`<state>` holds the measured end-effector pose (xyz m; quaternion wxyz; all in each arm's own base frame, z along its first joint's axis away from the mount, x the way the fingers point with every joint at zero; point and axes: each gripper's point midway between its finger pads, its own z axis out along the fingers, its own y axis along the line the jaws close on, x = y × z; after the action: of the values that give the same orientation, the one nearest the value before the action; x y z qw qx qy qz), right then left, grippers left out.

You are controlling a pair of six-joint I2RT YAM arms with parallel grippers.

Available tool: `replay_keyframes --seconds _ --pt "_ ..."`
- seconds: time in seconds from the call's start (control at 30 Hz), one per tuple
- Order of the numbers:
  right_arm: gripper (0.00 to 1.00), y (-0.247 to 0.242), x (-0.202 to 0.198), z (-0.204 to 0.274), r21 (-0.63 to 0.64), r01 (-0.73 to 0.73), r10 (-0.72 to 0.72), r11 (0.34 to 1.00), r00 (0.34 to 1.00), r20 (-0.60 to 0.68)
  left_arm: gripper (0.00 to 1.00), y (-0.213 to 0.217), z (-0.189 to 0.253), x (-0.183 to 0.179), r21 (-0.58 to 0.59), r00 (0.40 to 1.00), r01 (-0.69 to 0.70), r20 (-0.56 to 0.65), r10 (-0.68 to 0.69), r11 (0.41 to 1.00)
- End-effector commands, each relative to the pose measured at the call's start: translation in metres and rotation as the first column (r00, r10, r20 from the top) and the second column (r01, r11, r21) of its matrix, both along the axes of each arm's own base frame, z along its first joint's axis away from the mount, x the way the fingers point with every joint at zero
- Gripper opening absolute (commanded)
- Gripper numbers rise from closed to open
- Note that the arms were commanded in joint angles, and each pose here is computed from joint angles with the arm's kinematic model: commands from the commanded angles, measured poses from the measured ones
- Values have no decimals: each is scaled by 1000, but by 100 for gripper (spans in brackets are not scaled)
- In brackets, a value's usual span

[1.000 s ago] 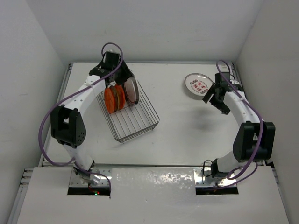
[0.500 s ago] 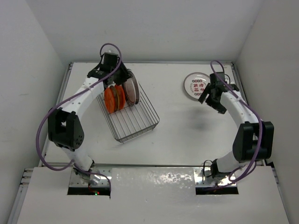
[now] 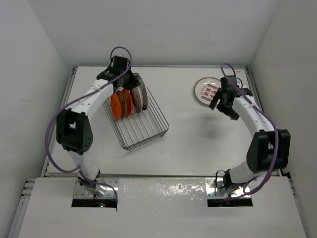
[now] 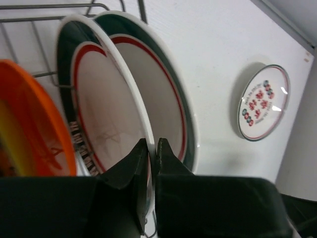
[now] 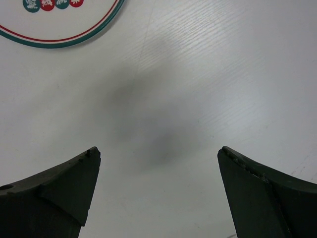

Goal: Unload the plates from the dish rack

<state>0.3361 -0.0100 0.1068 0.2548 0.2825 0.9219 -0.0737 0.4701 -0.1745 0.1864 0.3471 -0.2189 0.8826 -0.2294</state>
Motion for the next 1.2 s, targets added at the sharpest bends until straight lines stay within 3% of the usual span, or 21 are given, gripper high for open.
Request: replay_keyframes --seconds 0.0,0.17,0.37,0.57,0.67,0.7,0.77,0.8,0.87,0.9,0.93,1.0,1.17 --pt "99 -1 10 31 -17 -7 8 1000 997 78 0 11 17 10 45 1000 -1 31 0 999" --pt "99 8 15 51 22 -23 20 999 992 121 0 12 58 15 94 995 47 84 -55 994" --pt "99 33 33 112 90 -92 67 992 966 249 0 0 115 9 169 950 223 186 -253 960" --pt "99 80 60 183 244 -206 95 948 911 401 0 0 148 -6 383 896 260 246 -369 886" --pt "99 114 70 211 317 -282 113 906 880 461 0 -21 165 -19 603 836 239 270 -477 761" --pt "99 122 74 226 341 -307 110 889 864 492 0 -42 164 -30 720 786 259 230 -574 643" --pt "99 138 83 231 409 -333 97 850 861 499 0 -65 173 -41 789 726 240 241 -644 565" --pt "99 144 86 244 419 -357 99 835 846 523 0 -83 164 -53 831 690 252 206 -694 497" --pt "99 154 90 238 443 -366 120 819 863 491 0 -104 173 -65 860 629 229 228 -743 457" --pt "99 157 92 244 444 -380 126 811 855 502 0 -122 167 -79 897 585 229 184 -790 378" --pt "99 163 92 240 463 -397 143 792 859 491 0 -130 166 -85 912 566 220 169 -807 345" --pt "99 169 90 232 482 -409 160 775 864 477 0 -148 169 -96 933 525 193 162 -836 302" --pt "96 182 80 197 531 -429 196 731 877 438 0 -183 177 -115 929 417 215 191 -888 301"
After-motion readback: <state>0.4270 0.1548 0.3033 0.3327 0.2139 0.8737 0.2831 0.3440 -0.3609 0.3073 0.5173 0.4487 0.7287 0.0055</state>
